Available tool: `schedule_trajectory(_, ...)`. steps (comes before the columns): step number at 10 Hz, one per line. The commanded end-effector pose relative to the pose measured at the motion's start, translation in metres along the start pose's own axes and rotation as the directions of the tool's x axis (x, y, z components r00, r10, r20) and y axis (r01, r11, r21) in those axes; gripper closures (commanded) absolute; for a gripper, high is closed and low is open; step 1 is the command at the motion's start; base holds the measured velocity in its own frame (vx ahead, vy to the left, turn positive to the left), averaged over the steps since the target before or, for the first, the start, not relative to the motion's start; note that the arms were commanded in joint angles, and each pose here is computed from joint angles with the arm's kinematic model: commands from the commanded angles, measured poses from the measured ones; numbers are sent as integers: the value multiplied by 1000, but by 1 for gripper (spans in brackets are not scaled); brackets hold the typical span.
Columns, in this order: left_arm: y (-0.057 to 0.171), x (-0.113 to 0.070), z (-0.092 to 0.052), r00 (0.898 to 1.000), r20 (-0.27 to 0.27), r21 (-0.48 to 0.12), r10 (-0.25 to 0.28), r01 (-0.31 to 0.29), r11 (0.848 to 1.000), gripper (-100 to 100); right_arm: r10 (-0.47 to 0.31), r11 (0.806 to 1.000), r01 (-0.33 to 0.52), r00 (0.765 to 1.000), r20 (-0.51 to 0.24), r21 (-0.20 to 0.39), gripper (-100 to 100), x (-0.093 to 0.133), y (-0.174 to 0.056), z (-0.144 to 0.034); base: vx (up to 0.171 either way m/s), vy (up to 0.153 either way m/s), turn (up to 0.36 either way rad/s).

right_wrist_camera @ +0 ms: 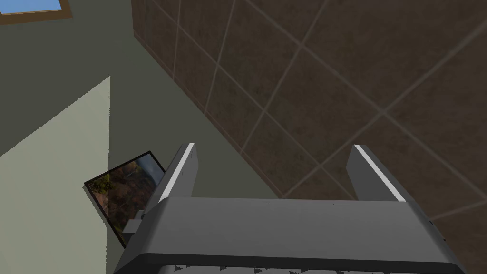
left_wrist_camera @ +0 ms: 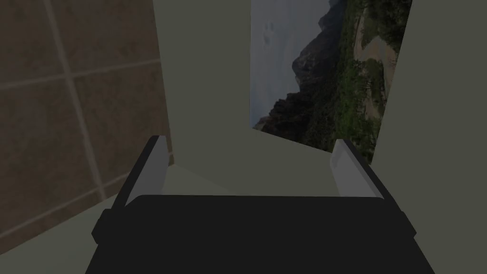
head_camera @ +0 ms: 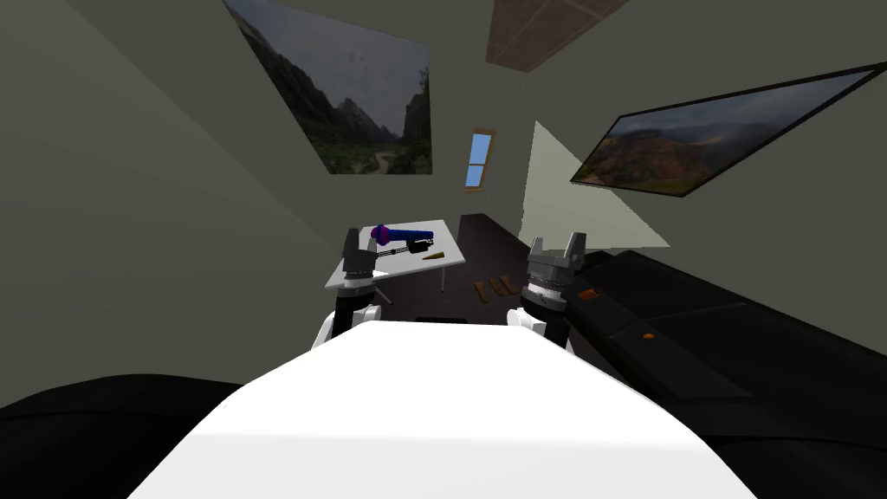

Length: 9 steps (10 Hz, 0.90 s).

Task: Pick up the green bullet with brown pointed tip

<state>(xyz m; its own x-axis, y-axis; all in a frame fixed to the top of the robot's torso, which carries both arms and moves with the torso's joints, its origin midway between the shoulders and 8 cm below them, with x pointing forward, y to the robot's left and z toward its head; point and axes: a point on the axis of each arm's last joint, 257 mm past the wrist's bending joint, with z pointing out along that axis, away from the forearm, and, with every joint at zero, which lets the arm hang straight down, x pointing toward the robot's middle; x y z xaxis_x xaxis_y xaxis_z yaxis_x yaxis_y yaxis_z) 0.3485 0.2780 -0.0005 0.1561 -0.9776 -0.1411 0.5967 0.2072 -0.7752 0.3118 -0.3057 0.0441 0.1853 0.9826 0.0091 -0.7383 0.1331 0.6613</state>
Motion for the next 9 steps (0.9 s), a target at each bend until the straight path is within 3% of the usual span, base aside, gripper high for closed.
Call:
schedule_trajectory(1,11,-1,-2,1000,-27,-30,-6,5,1000,-100,0,1000,0,1000,0,0,0,0,0,0,-3,-29,-44)
schedule_trajectory(5,44,-13,-8,998,-52,-127,-47,40,991,-100,0,1000,0,1000,0,0,0,0,0,0,-3,-58,-49)
schedule_trajectory(9,87,-38,-18,993,-41,-259,-110,96,961,-100,0,1000,0,1000,0,0,0,0,0,0,-10,-91,-58)
